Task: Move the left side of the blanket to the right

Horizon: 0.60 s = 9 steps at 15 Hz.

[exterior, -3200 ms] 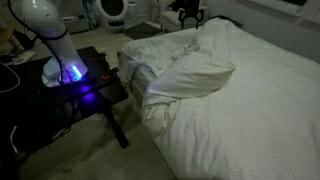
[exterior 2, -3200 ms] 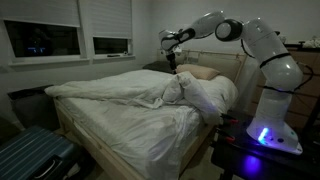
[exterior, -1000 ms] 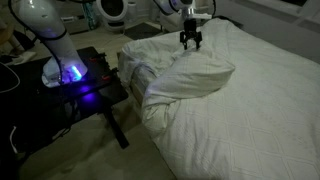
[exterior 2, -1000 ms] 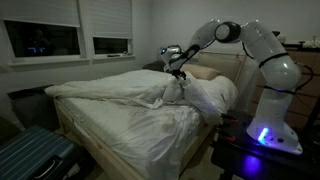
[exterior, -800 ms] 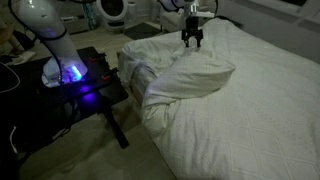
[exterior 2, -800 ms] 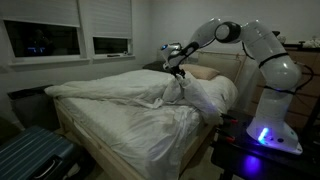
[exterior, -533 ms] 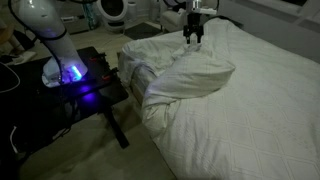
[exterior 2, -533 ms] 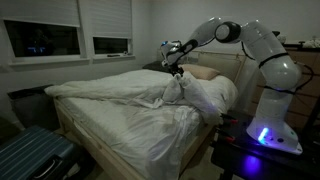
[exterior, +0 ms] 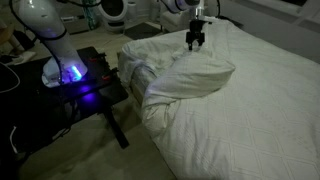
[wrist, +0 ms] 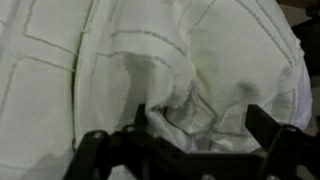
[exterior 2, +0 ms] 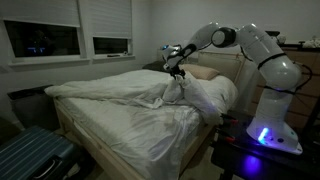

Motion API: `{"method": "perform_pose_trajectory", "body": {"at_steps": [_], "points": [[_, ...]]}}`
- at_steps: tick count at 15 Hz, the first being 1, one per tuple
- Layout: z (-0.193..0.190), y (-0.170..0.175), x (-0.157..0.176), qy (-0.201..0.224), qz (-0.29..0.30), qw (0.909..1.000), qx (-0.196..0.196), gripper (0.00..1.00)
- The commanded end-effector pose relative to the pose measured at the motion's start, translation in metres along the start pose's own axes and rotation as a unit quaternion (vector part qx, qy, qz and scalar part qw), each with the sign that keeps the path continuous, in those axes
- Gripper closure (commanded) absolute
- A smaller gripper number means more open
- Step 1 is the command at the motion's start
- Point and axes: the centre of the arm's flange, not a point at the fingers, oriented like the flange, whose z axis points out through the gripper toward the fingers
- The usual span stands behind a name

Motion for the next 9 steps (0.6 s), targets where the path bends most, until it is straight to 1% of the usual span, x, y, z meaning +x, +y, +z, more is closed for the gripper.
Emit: {"method": "perform_pose_trajectory", "body": {"at_steps": [1,4,7,8,9], "points": [[0.028,0.02,-0.016,0.008,-0.01,0.9998,0.015,0.0],[0.047,0.022,-0.021,0.014,-0.01,0.9995,0.026,0.0],[0.057,0.023,-0.027,0.011,0.013,0.9995,0.025,0.0],[0.06,0.023,-0.03,0.013,0.022,0.9994,0.025,0.16],[0.061,0.024,-0.033,0.013,0.028,0.9992,0.024,0.26]]}}
